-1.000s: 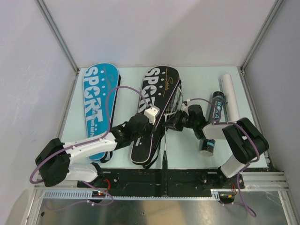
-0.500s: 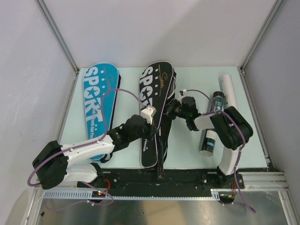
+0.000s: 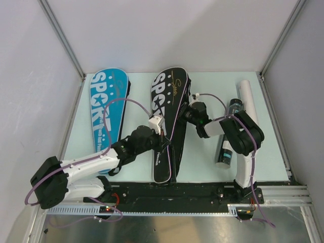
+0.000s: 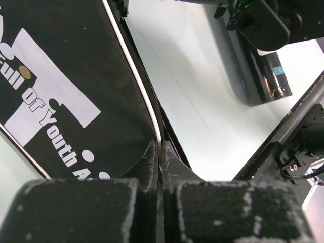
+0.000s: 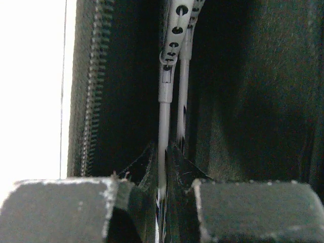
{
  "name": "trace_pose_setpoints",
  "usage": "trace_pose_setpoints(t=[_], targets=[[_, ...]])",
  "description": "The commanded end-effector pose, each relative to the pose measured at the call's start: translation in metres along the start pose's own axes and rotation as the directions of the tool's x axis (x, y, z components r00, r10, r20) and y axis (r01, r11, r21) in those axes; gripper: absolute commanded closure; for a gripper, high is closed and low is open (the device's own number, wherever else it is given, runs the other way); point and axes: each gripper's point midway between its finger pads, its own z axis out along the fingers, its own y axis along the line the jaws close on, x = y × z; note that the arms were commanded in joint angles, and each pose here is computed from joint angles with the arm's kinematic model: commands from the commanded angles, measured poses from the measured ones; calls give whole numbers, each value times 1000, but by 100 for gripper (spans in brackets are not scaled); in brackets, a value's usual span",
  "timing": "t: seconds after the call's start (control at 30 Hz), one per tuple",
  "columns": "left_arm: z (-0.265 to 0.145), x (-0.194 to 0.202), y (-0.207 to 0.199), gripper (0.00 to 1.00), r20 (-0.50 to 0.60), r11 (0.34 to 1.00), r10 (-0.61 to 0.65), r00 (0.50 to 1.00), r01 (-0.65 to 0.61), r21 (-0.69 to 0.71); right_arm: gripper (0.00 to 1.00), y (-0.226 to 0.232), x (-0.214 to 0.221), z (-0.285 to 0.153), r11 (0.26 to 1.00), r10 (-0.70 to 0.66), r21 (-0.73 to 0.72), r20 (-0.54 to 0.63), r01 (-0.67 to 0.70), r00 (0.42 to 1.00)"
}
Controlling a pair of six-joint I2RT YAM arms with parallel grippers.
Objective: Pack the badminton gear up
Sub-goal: Place the racket in the racket bag.
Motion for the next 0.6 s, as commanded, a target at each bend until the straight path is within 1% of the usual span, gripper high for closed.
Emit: trace_pose_setpoints(t=[0.0, 0.13, 0.33, 0.43, 0.57], targets=[[-3, -22, -28, 100, 66, 990, -69, 995, 60, 124, 100, 45, -39, 13, 989, -51, -129, 176, 75, 983], [-2, -20, -38, 100, 55, 978, -123, 991, 112, 177, 100, 50, -35, 27, 989, -75, -109, 211, 100, 975], [-8, -28, -43, 100, 93, 962, -193, 977, 170, 213, 100, 46, -36, 41, 992, -106, -29, 289, 120, 951], [-11, -28, -42, 100, 107, 960, -209, 972, 183, 212, 100, 39, -34, 46, 994, -104, -3, 304, 110, 947], [-15, -29, -38, 100, 130, 961, -217, 968, 188, 201, 100, 31, -33, 47, 990, -143, 65, 342, 128, 929]])
